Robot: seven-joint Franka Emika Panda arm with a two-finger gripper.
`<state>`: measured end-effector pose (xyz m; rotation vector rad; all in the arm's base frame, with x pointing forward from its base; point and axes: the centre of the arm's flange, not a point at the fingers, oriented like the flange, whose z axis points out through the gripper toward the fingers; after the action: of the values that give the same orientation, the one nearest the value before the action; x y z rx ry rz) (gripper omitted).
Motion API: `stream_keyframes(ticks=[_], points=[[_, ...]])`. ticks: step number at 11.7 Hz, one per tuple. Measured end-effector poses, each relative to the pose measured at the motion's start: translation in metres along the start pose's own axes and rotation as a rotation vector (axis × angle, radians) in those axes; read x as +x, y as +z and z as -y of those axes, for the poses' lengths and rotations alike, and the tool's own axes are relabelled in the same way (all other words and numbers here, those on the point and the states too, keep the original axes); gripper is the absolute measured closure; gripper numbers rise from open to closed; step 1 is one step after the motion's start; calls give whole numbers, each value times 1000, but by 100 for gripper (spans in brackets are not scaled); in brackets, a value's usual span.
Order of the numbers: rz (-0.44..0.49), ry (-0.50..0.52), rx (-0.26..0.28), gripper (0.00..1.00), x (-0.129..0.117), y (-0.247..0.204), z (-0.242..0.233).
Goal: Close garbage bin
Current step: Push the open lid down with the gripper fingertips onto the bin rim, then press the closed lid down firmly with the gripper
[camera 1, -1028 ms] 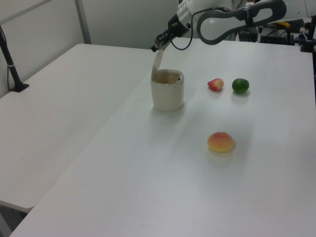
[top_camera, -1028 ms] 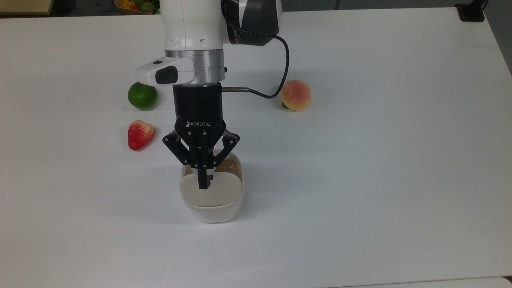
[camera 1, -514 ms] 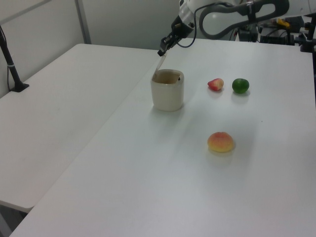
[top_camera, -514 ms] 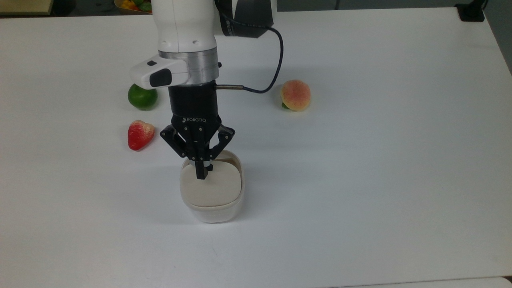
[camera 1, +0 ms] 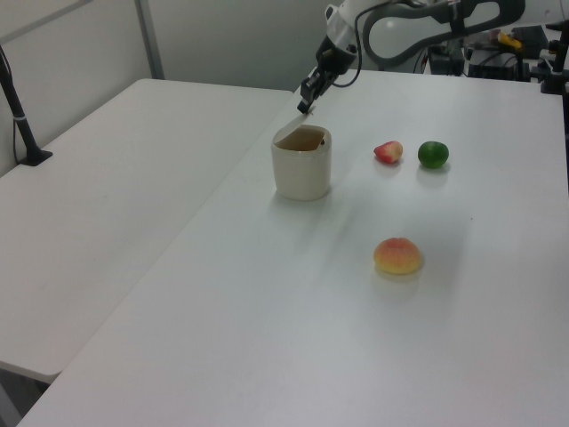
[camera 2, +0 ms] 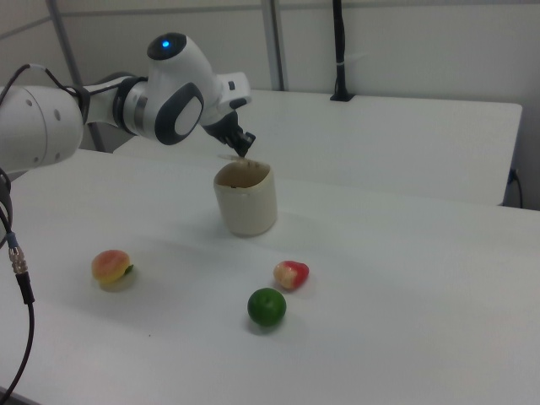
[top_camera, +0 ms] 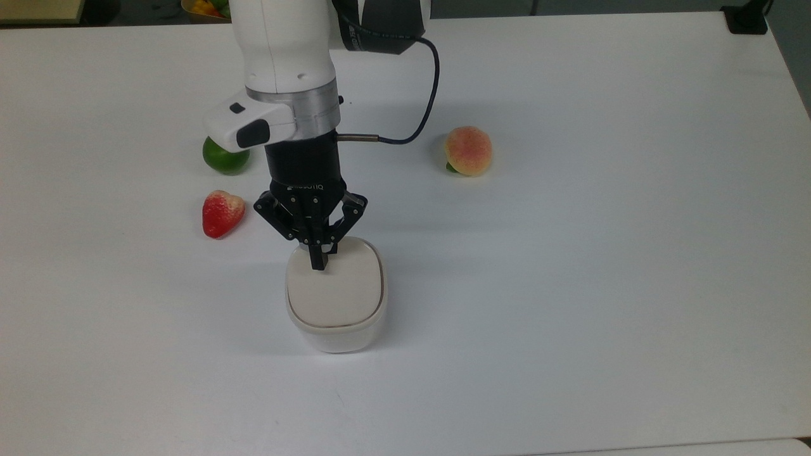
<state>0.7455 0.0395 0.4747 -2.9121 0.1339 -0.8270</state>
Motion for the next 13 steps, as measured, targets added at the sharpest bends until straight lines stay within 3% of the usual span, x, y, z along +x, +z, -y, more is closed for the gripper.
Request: stream_keyframes(ticks=[5, 13], points=[[119, -47, -6, 99, -18, 16, -3], [148, -58, -7, 99, -27, 25, -5]])
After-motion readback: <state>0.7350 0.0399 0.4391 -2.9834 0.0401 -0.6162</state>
